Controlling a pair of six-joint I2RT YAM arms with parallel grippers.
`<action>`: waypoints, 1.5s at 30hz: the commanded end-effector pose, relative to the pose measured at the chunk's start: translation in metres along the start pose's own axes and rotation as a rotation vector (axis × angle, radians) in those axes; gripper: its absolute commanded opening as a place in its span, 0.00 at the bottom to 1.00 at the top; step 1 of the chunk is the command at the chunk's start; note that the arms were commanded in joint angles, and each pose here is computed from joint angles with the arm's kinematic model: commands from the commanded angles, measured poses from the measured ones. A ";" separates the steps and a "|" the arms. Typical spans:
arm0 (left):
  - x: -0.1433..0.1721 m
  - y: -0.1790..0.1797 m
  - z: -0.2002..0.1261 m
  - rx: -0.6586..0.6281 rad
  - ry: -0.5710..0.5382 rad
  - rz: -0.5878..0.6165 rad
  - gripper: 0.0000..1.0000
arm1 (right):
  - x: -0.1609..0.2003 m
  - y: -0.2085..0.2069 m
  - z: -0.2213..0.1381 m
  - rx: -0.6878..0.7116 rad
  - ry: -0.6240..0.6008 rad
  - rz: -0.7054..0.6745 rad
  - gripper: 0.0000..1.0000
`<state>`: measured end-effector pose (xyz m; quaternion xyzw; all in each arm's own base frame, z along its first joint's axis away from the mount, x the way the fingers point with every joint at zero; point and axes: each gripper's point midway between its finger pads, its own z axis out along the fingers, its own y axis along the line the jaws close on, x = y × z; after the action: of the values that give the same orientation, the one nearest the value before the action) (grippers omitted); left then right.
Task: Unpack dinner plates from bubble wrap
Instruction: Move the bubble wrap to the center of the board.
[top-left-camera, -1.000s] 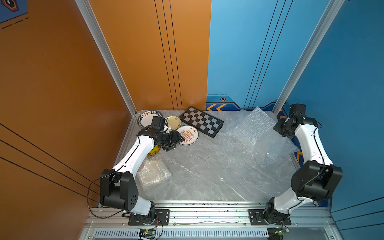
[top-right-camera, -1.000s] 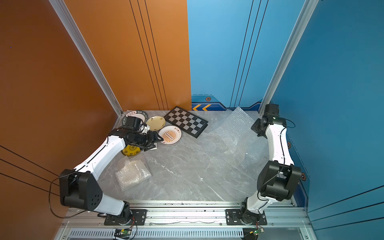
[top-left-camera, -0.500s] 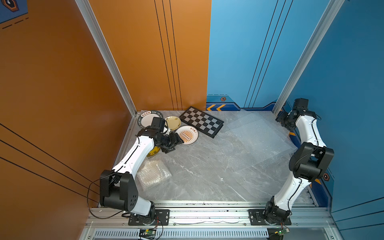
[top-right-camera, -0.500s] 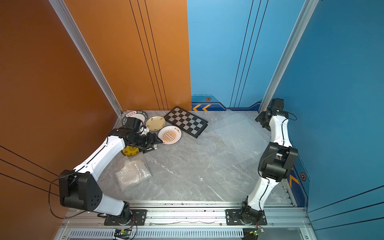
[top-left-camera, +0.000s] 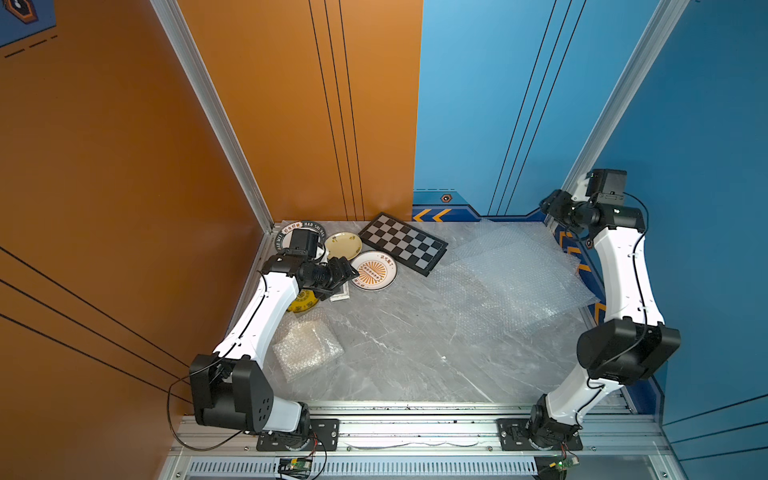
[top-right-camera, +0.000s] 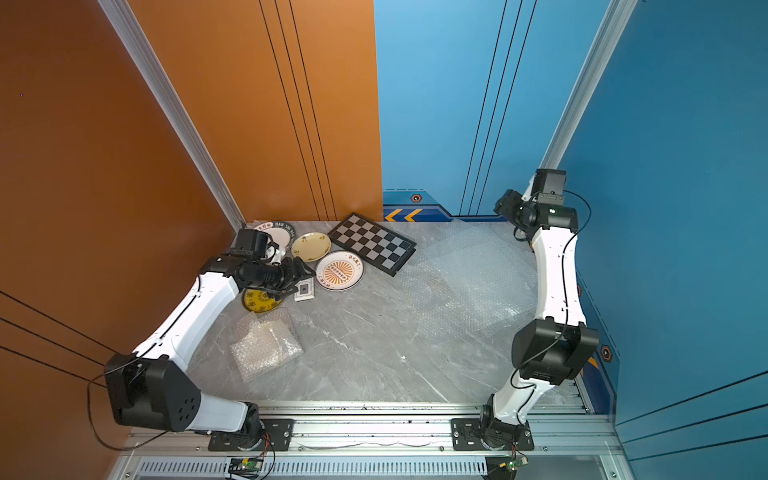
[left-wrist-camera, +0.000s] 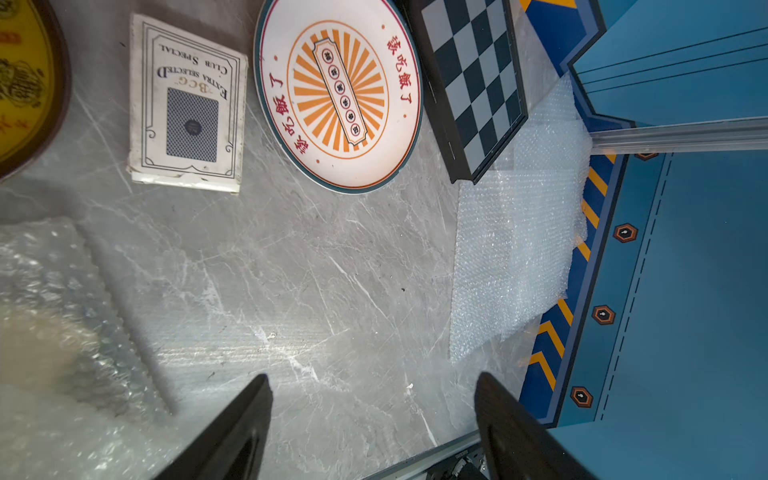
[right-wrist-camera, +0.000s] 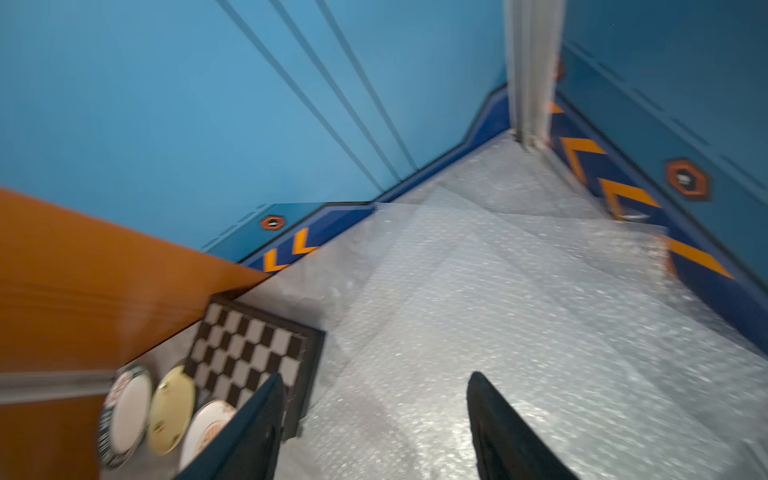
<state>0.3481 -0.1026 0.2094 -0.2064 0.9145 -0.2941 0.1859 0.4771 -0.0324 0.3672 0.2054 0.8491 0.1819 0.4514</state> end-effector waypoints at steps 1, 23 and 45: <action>-0.013 -0.002 -0.031 -0.006 -0.101 0.051 0.82 | 0.052 0.070 -0.007 -0.229 0.190 0.048 0.72; 0.025 0.094 -0.103 -0.481 -0.244 0.055 0.98 | 0.473 0.248 -0.016 -0.444 0.972 -0.451 0.77; 0.026 0.151 -0.183 -1.010 -0.406 0.096 0.98 | 0.599 0.329 -0.026 -0.649 1.027 -0.682 0.79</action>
<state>0.2114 0.0727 0.2469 -0.2824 0.9020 0.2010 0.2573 0.2210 0.5368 0.1254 -0.3004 0.8922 0.3307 0.0660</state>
